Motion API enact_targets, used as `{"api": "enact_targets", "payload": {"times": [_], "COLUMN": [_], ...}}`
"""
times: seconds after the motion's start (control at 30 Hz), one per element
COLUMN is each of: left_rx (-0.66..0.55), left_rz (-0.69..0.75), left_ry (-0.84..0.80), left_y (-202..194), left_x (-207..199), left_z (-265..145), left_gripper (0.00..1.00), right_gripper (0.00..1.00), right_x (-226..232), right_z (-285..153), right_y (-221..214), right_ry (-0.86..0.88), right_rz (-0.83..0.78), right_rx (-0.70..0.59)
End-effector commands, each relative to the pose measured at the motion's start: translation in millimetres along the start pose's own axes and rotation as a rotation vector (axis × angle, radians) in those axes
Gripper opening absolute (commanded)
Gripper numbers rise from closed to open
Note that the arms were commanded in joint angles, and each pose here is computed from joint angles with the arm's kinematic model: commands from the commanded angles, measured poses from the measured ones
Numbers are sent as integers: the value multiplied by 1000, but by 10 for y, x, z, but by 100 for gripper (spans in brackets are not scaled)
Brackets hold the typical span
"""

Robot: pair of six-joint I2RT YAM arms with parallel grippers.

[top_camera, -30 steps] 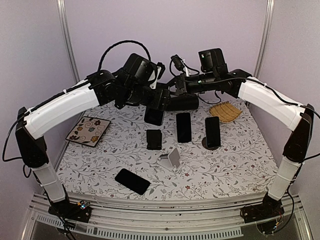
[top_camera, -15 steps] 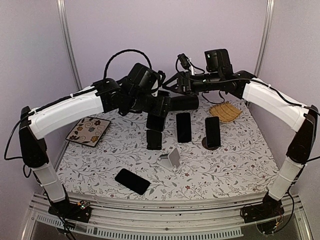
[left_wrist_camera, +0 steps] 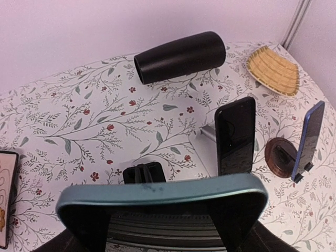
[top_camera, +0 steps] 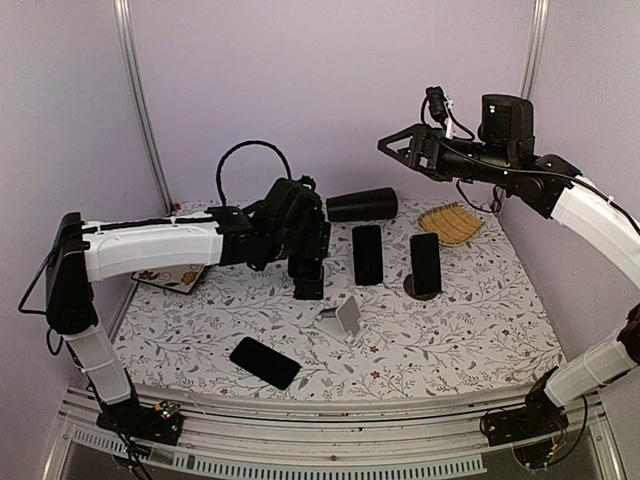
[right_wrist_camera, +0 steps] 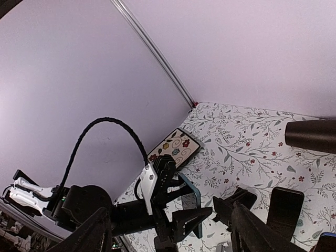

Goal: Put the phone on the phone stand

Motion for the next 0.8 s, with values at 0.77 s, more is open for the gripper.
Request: {"api": "enact_targets", "payload": {"times": [0.77], "left_rx": [-198], "left_rz": [-83], "left_ry": [177], "left_y": [-446], "left_x": [165], "left_z": [920], "left_gripper": [34], "right_gripper": [79], "right_x": [96], "right_z": [-449], "right_y": [-85], "right_ry": [-4], "right_rz": [1], "right_rx": [-87]}}
Point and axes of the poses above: each gripper's point midway between its finger pads, its own z axis out along the fingers, its own x axis along the line the jaws close on, y = z × x, the point moved 9 cm from there along -z, back along the fingers, and after that the axes turned 4 degrees about -z, right-handed, at the moved point
